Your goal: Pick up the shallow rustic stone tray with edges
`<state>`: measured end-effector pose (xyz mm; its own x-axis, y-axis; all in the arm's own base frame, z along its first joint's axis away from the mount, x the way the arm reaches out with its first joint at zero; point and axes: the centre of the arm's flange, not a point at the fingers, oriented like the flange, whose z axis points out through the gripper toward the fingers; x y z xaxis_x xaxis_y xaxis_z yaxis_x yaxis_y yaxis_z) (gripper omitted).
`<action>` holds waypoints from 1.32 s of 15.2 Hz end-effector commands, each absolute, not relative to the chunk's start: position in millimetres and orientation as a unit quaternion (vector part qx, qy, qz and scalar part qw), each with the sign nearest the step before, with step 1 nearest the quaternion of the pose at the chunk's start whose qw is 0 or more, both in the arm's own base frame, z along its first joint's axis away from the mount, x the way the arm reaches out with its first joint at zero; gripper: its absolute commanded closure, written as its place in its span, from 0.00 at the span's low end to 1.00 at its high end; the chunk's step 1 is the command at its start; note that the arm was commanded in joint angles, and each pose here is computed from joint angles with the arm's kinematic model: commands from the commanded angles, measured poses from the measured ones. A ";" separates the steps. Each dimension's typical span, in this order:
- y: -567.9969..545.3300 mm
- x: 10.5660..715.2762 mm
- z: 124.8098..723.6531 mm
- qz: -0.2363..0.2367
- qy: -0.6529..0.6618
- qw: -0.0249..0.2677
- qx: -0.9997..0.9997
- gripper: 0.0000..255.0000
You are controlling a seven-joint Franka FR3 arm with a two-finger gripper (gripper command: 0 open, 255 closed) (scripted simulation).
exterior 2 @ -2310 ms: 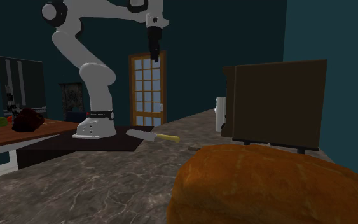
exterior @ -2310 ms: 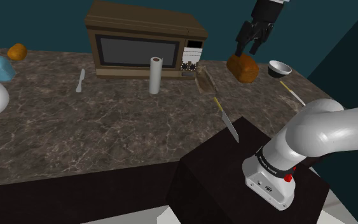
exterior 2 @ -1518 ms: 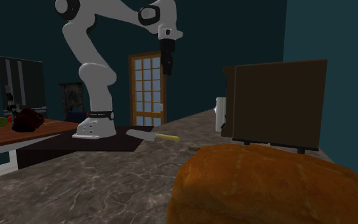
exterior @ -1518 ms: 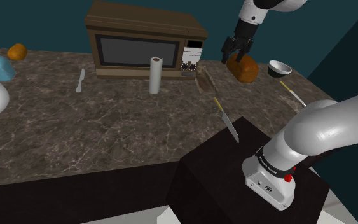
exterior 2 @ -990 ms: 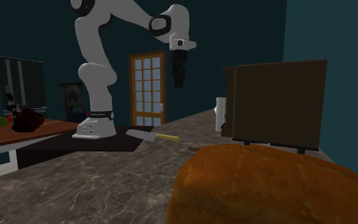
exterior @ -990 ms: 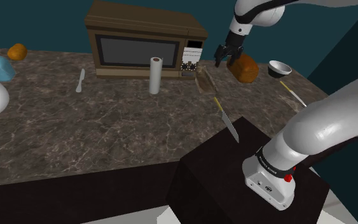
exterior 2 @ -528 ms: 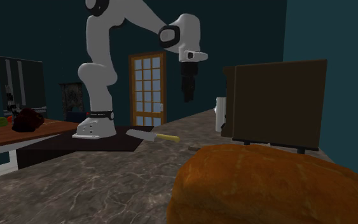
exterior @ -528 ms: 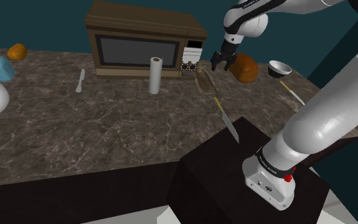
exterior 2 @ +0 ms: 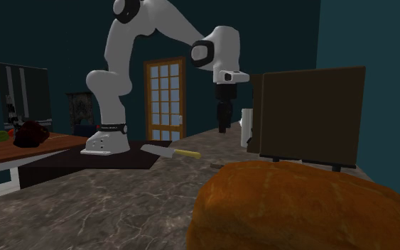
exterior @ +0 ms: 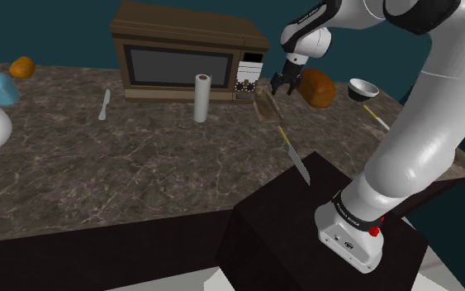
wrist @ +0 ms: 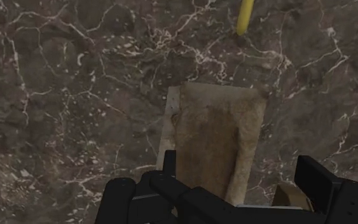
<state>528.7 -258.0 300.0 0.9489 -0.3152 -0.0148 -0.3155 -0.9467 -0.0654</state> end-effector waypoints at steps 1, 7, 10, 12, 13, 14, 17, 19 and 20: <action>-276.6 541.3 276.2 0.001 0.168 0.034 -0.985 0.00; -325.0 571.9 229.4 0.000 0.190 0.035 -0.981 0.00; -325.0 571.9 213.6 0.000 0.190 0.035 -0.981 0.00; -325.0 571.9 203.0 0.000 0.190 0.035 -0.981 0.00; -325.0 571.9 197.7 0.000 0.190 0.035 -0.981 0.00; -325.0 571.9 192.5 0.000 0.190 0.035 -0.981 0.00; -324.6 571.7 189.2 0.000 0.190 0.035 -0.981 1.00; -324.7 572.0 189.2 0.000 0.190 0.035 -0.981 1.00; -324.6 571.9 189.2 0.000 0.190 0.035 -0.981 1.00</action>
<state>571.7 -325.0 189.6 0.9274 -0.3737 -0.0127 -0.3737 -0.9250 -0.0692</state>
